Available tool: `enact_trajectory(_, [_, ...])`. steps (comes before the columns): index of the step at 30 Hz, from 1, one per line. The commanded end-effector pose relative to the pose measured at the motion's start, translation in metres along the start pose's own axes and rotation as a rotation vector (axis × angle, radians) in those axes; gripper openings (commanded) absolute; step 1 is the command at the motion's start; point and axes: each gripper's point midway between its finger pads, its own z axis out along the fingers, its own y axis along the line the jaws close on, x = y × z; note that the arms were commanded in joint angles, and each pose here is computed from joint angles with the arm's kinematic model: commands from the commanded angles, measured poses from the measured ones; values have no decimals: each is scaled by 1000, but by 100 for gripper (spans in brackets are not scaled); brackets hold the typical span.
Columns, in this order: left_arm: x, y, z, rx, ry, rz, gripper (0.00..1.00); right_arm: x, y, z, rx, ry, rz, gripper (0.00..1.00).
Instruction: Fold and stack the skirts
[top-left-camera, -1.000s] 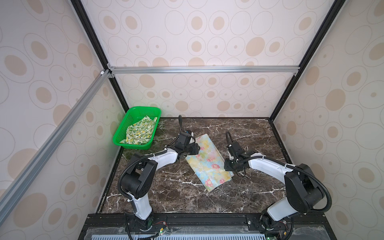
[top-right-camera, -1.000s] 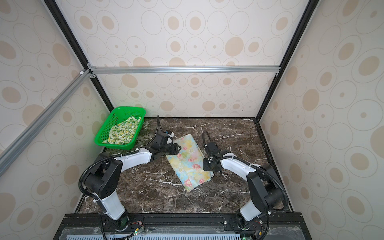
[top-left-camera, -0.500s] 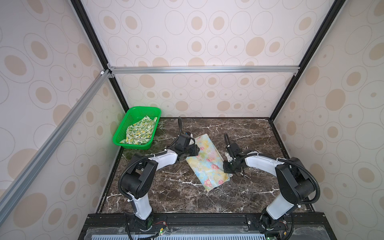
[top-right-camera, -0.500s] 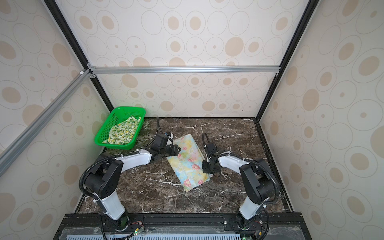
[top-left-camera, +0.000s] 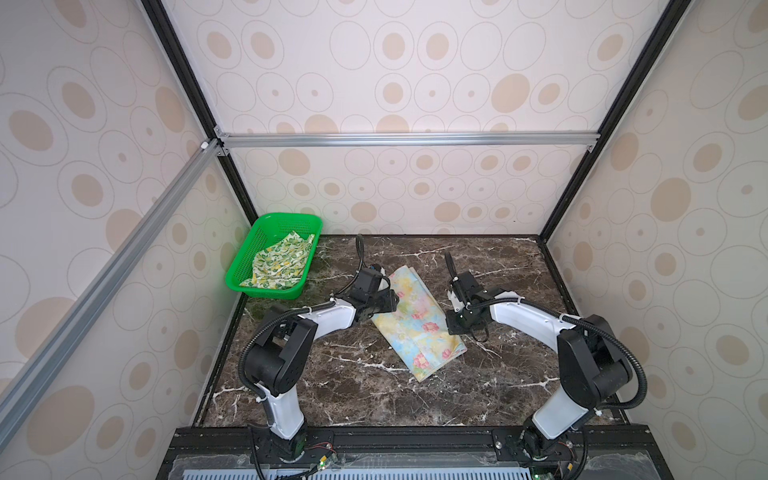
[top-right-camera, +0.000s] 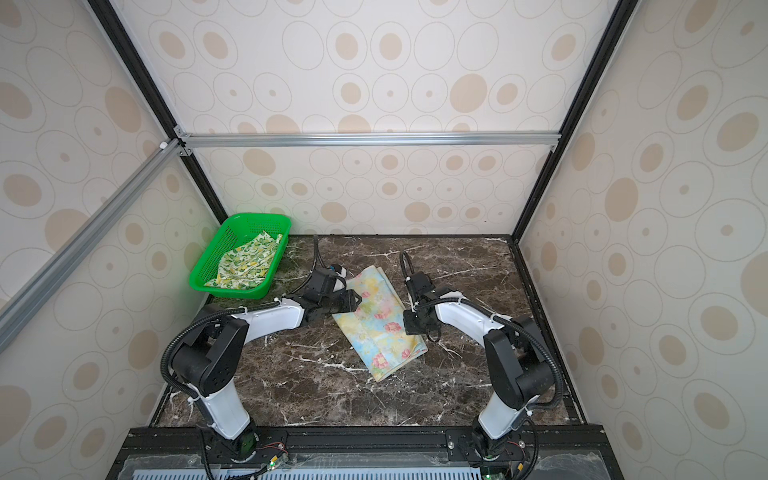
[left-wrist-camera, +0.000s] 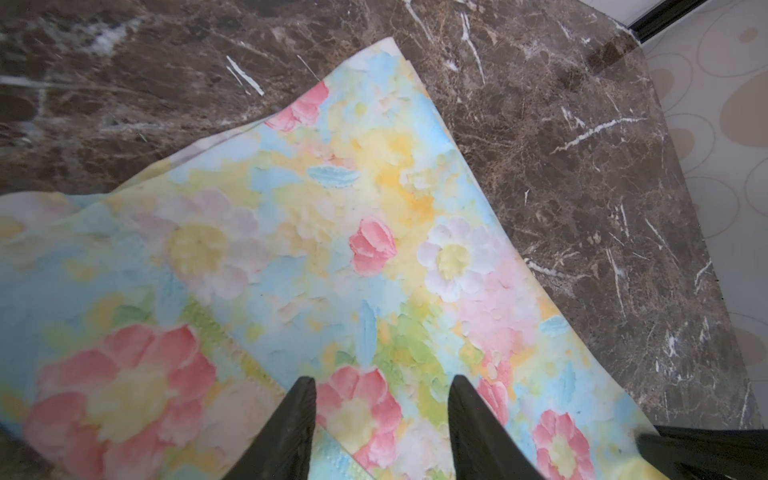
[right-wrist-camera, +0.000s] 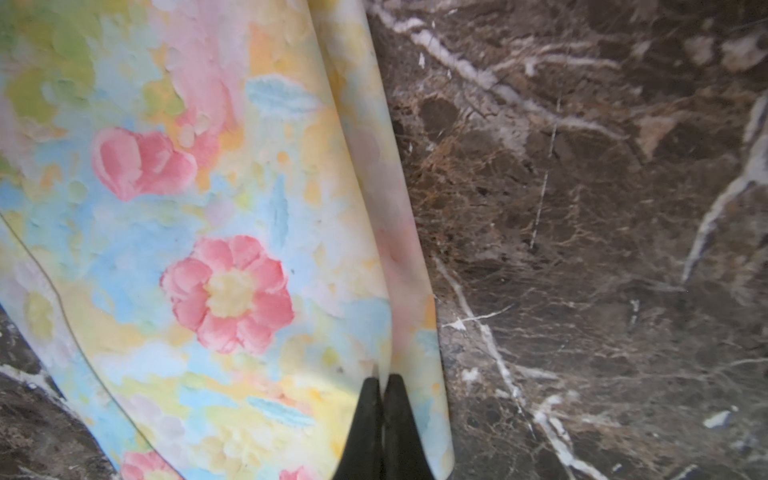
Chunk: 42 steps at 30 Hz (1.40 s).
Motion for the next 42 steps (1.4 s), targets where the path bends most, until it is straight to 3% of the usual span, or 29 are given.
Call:
enact_trajectory(1, [-13, -7, 1, 8, -35, 0, 52, -1, -4, 6, 36, 22, -44, 0])
enact_trajectory(11, [-15, -8, 1, 7, -35, 9, 52, 12, -12, 18, 60, 38, 15, 0])
enact_trajectory(35, [-17, -9, 0, 6, -40, 10, 51, 20, -29, 2, 113, -43, 60, 0])
enact_trajectory(36, [-18, -9, 0, 6, -43, 8, 51, 22, -29, 4, 112, -32, 62, 1])
enact_trajectory(38, [-18, -9, 1, 6, -42, 11, 51, 26, -31, 9, 125, -11, 71, 27])
enact_trajectory(39, [-18, -9, 1, 5, -41, 12, 51, 27, -33, 11, 132, -7, 81, 34])
enact_trajectory(42, [-21, -9, 2, -5, -43, 22, 51, 24, -33, 4, 131, -21, 83, 45])
